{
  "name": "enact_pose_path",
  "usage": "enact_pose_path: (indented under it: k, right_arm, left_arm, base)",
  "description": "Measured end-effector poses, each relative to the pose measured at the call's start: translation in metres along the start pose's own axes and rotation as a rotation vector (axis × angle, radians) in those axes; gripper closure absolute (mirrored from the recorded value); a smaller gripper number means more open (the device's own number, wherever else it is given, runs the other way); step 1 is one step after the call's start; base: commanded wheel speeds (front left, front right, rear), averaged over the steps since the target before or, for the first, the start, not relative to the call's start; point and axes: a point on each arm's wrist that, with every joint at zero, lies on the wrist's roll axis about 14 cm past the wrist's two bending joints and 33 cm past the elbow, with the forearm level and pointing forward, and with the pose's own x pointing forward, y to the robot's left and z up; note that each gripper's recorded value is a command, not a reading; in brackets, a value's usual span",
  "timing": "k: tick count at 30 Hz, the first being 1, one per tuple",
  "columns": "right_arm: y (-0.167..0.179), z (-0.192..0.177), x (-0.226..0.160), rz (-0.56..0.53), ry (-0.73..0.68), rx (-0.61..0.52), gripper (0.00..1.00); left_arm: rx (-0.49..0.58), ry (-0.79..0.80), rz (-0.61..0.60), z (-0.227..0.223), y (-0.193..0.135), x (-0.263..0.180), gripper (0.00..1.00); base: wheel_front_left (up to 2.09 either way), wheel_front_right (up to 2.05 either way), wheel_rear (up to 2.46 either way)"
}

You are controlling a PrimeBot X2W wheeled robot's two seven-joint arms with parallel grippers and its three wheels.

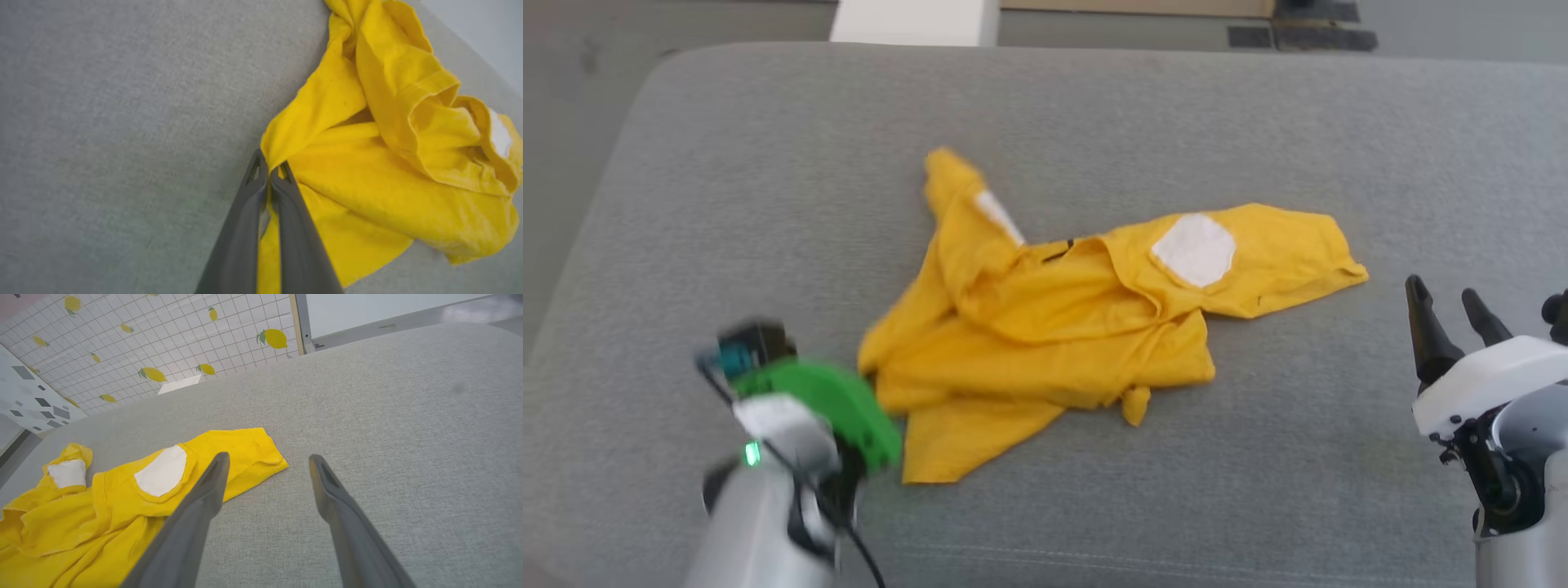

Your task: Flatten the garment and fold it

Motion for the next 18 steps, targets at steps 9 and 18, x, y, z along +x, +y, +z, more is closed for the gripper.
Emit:
enact_pose_path:
  k: [9, 18]
  right_arm:
    - [0.024, -0.006, 0.006, 0.058, 0.043, -0.012, 0.00]
    - [0.021, -0.032, 0.012, 0.035, 0.172, -0.073, 0.00]
  left_arm:
    - [-0.107, 0.023, 0.036, -0.032, 0.020, -0.033, 0.00]
    - [0.115, -0.499, -0.025, 0.064, 0.013, -0.059, 0.00]
  base:
    - [0.00, 0.00, 0.00]
    - [0.00, 0.00, 0.00]
